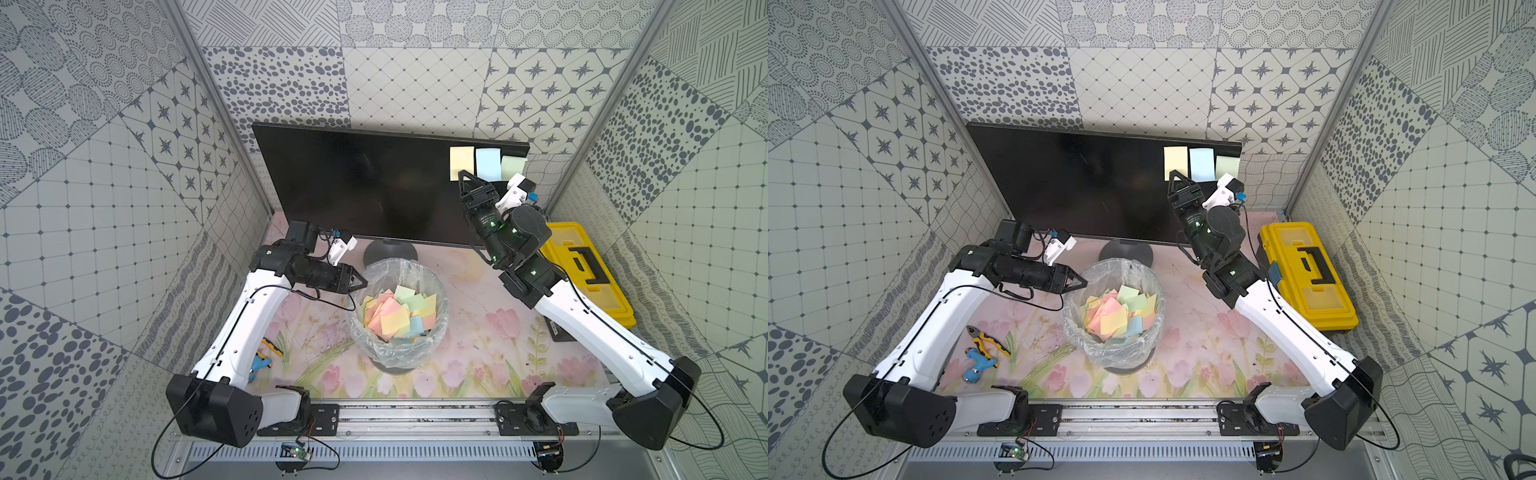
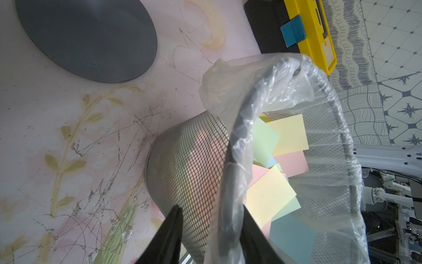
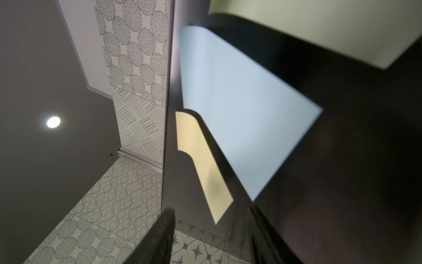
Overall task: Remove the sticky note from the monitor
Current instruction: Tear off the sticky note from the monitor.
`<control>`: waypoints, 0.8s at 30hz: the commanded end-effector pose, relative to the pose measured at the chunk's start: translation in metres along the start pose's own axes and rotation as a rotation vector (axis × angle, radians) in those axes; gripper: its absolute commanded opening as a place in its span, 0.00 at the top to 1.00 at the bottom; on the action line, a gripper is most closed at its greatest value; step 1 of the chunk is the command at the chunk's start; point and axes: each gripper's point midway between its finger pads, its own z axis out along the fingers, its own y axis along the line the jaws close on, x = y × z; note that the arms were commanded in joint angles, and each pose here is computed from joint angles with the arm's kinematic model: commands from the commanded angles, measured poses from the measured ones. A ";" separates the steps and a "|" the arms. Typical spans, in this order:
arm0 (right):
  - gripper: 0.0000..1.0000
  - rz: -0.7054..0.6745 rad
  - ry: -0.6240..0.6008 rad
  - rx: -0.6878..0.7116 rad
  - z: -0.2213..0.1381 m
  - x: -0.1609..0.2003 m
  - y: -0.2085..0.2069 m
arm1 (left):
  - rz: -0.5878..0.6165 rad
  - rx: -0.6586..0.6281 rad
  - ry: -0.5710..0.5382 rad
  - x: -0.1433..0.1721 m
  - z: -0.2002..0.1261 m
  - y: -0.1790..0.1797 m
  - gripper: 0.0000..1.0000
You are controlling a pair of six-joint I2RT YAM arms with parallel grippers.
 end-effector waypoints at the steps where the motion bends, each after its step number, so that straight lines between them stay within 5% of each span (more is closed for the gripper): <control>1: 0.47 0.015 0.007 -0.047 0.010 -0.001 0.014 | 0.000 0.012 0.012 0.002 0.002 0.000 0.58; 17: 0.65 0.017 -0.019 -0.092 0.017 -0.006 0.028 | 0.004 0.017 0.007 0.003 0.000 -0.002 0.58; 24: 0.88 0.013 -0.035 -0.096 0.016 -0.011 0.031 | 0.002 0.018 0.007 0.003 0.001 -0.002 0.58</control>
